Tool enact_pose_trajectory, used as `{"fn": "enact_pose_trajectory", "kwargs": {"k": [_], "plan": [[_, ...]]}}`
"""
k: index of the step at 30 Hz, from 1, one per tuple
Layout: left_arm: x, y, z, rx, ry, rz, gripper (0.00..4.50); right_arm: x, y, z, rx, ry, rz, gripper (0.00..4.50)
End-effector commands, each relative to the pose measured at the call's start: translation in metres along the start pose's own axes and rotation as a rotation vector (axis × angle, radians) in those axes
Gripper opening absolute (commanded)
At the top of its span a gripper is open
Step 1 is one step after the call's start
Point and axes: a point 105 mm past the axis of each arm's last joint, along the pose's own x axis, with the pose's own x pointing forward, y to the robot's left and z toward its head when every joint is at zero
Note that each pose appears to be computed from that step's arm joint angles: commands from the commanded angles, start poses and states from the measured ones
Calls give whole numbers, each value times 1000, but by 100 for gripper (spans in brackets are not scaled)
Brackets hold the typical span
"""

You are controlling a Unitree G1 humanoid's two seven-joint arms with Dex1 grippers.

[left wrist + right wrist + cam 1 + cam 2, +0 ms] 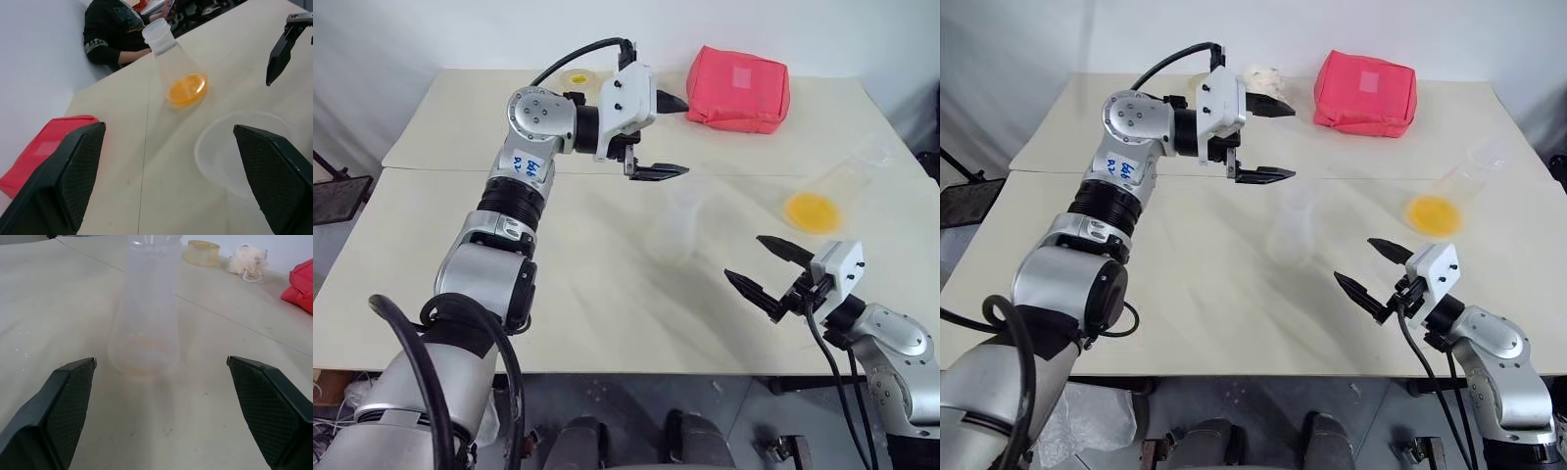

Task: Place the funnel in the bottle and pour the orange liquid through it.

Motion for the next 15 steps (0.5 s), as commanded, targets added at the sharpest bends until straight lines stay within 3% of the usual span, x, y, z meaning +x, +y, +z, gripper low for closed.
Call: {"fn": "enact_pose_trajectory", "kwargs": {"k": [1,6,15], "plan": [[2,7,18,47,-47,15,445,-3,-3,15,-49,-35,-7,450],[-18,17,20,23,-50,71,445,-7,-3,16,-51,-32,-14,450],[-83,7,-7,-207,-76,204,445,-27,-24,19,-59,-33,-157,450]]}}
